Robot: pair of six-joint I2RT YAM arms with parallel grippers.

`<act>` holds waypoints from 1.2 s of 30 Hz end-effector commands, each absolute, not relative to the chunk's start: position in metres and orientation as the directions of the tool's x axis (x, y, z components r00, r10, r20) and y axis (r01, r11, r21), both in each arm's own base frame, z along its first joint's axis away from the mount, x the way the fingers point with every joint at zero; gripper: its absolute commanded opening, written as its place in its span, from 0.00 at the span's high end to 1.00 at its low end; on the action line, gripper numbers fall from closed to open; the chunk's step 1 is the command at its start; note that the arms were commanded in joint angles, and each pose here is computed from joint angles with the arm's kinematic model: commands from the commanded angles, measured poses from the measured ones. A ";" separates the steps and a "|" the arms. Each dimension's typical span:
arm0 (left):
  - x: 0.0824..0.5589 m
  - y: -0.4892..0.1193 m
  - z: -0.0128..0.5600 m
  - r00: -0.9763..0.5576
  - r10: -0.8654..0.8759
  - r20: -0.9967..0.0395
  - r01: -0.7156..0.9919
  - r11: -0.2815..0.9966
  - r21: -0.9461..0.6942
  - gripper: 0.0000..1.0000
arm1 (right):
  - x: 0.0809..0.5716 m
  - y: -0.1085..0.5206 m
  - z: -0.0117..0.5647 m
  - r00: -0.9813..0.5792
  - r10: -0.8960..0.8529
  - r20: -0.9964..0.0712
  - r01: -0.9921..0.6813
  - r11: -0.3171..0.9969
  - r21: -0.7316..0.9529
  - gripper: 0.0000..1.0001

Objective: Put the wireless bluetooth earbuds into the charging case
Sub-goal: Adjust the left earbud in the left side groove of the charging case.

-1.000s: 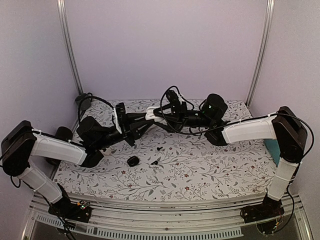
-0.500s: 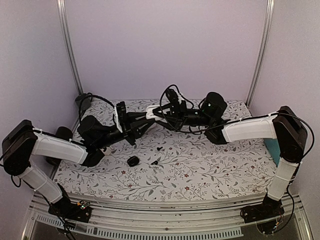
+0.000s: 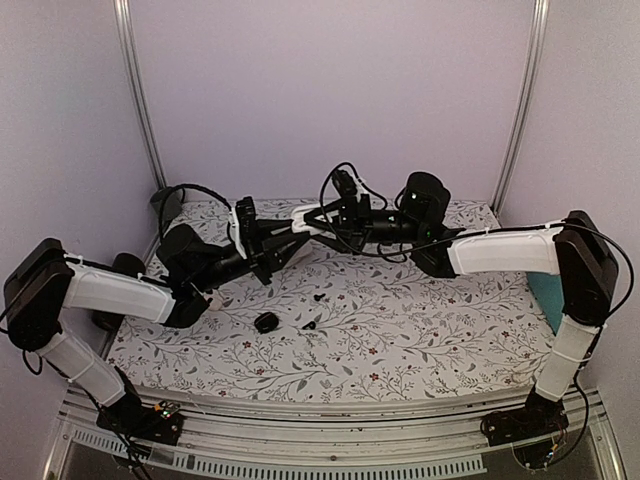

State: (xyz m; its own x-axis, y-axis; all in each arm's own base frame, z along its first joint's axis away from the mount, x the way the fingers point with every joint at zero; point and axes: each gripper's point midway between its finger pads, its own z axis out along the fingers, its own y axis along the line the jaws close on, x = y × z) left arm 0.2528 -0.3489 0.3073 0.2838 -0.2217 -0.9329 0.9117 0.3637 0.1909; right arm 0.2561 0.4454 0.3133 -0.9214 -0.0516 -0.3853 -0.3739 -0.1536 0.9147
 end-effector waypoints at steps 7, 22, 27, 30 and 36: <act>0.252 -0.344 0.322 0.240 -0.272 -0.932 0.925 0.354 0.135 1.00 | 0.255 0.442 0.313 -0.901 -0.042 -0.431 -0.427 -0.082 0.901 0.41; 0.264 -0.329 0.322 0.004 -0.352 -0.936 0.956 0.277 -0.100 1.00 | 0.264 0.410 0.354 -0.802 0.100 -0.589 -0.596 -0.070 0.800 0.22; 0.254 -0.332 0.328 -0.068 -0.372 -0.926 0.970 0.191 -0.148 1.00 | 0.275 0.400 0.355 -0.783 0.133 -0.608 -0.619 -0.066 0.783 0.22; 0.249 -0.335 0.329 -0.109 -0.370 -0.923 0.974 0.144 -0.173 1.00 | 0.277 0.403 0.356 -0.783 0.118 -0.611 -0.621 -0.079 0.780 0.22; 0.249 -0.343 0.329 -0.199 -0.347 -0.916 0.968 0.079 -0.240 1.00 | 0.270 0.409 0.356 -0.769 0.058 -0.637 -0.639 -0.120 0.760 0.25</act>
State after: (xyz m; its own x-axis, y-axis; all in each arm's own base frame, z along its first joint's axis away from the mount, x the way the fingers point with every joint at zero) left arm 0.2502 -0.3397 0.3157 -0.1451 -0.3411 -0.9288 0.9680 0.1454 -0.2047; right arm 0.2760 0.4051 0.3444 -0.8097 0.0851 -0.5806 -0.5860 -0.0658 0.8076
